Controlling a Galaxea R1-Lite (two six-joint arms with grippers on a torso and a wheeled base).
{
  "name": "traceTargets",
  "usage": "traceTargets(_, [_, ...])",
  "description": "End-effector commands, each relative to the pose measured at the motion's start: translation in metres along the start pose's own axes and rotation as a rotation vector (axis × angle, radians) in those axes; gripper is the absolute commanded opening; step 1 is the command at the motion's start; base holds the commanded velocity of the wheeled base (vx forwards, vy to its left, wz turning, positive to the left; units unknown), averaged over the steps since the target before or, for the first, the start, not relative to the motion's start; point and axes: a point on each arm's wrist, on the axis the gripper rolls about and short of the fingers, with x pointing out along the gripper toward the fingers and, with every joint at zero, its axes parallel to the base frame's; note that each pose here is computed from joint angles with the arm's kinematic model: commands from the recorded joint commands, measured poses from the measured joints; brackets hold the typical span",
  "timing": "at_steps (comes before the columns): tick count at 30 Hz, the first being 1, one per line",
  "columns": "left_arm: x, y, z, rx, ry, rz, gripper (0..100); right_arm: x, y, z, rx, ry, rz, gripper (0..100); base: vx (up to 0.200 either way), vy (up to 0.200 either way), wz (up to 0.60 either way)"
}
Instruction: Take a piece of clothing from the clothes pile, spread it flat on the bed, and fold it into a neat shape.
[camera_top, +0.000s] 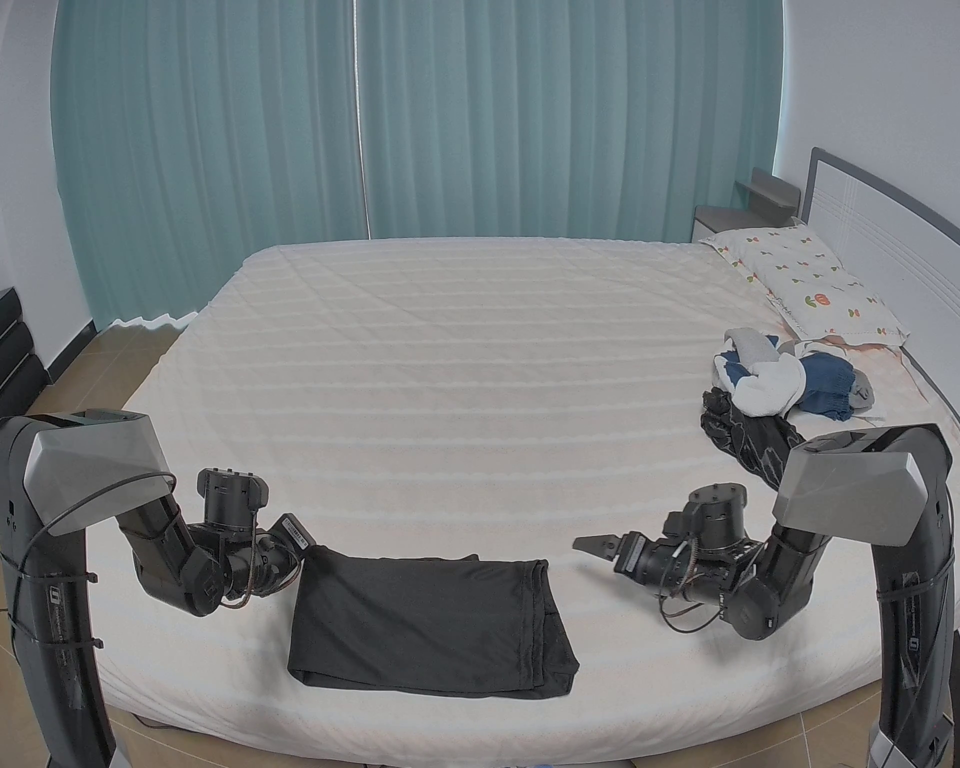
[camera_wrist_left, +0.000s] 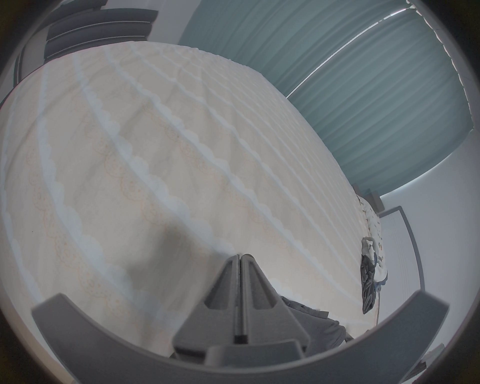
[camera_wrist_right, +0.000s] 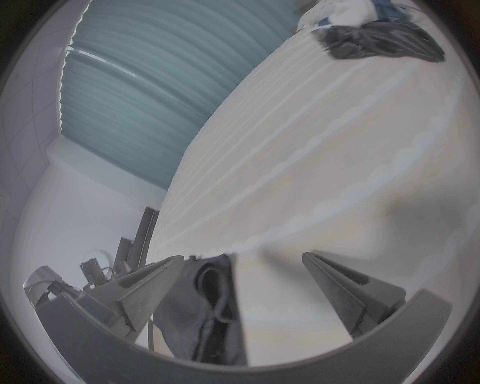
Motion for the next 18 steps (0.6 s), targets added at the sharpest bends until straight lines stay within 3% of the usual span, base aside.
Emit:
traceTargets(1, [0.0, 0.004, -0.003, -0.02, -0.007, 0.02, 0, 0.02, 0.058, -0.007, -0.076, 0.034, 0.108, 100, 0.0, 0.0, 0.0])
traceTargets(18, [0.0, 0.004, -0.005, -0.016, -0.001, 0.021, 0, 0.053, 0.066, -0.031, -0.108, 0.123, 0.099, 100, 0.0, 0.0, 0.0])
